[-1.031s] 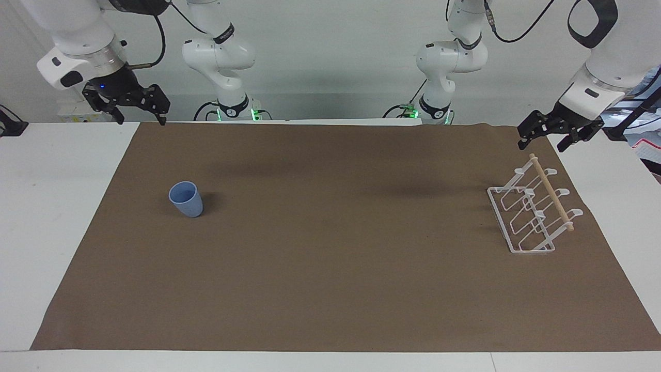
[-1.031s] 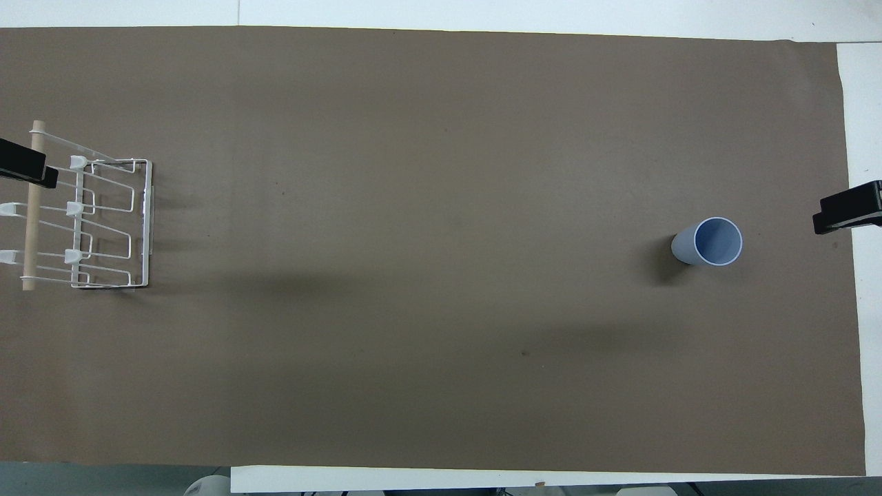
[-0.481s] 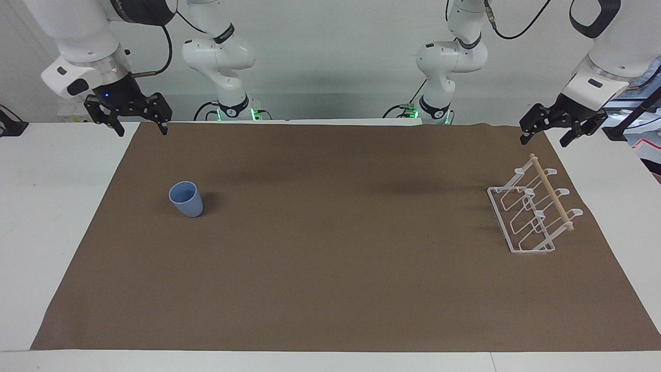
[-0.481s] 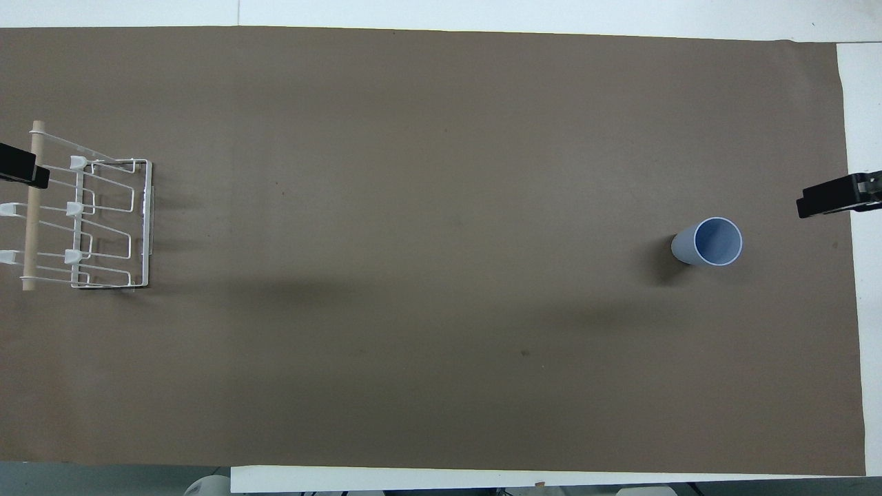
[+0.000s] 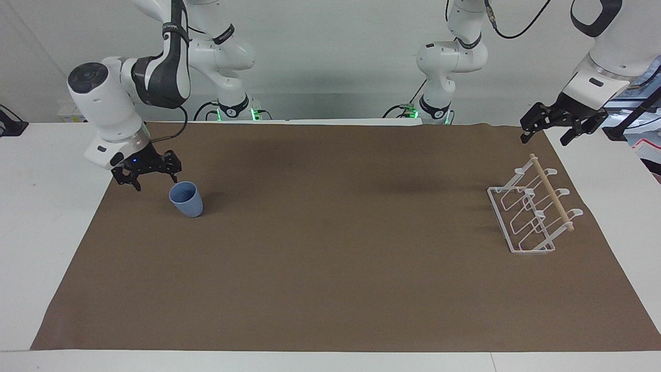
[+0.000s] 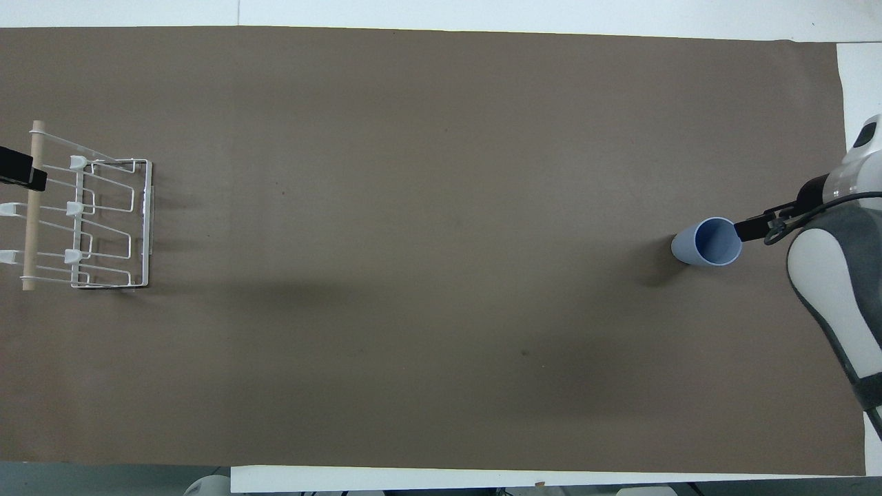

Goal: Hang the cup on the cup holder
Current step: 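Grasp the light blue cup rim with the right gripper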

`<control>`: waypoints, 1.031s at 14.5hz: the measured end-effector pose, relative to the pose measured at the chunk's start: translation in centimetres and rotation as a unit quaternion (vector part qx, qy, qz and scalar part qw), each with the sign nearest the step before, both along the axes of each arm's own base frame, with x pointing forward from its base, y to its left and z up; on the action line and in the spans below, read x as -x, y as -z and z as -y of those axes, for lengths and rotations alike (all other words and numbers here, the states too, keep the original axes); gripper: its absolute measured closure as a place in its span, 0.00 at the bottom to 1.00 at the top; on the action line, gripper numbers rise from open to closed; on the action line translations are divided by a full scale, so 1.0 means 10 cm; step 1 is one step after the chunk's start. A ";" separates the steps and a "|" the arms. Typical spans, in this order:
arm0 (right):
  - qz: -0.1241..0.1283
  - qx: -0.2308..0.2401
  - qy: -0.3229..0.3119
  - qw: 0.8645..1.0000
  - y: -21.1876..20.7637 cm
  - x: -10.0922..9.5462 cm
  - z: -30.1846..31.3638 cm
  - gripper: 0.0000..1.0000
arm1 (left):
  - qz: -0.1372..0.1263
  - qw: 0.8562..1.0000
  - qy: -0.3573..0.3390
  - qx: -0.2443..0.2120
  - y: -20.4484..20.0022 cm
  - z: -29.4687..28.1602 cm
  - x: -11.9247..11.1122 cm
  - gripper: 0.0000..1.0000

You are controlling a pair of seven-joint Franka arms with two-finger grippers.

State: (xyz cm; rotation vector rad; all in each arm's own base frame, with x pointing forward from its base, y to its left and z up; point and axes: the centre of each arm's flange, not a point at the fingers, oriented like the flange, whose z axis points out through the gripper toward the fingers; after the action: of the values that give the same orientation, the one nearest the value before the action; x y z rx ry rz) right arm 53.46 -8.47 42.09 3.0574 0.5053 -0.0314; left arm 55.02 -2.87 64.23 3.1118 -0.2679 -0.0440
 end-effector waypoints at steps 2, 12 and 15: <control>-0.017 -0.001 -0.007 1.000 0.24 -0.03 0.00 0.06 | 0.000 1.000 0.000 0.000 0.00 0.00 0.00 0.00; -0.026 -0.005 -0.030 0.999 0.69 0.05 -0.05 0.43 | -0.001 1.000 0.000 0.000 0.00 0.00 0.00 0.00; -0.028 -0.007 -0.030 0.999 0.74 0.07 -0.06 0.75 | -0.001 1.000 0.000 0.000 0.00 0.00 0.00 0.00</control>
State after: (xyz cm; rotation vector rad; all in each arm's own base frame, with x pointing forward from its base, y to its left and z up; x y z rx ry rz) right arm 52.76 -7.84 34.65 3.0601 0.6031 -0.1116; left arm 55.00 -2.87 64.22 3.1117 -0.2678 -0.0471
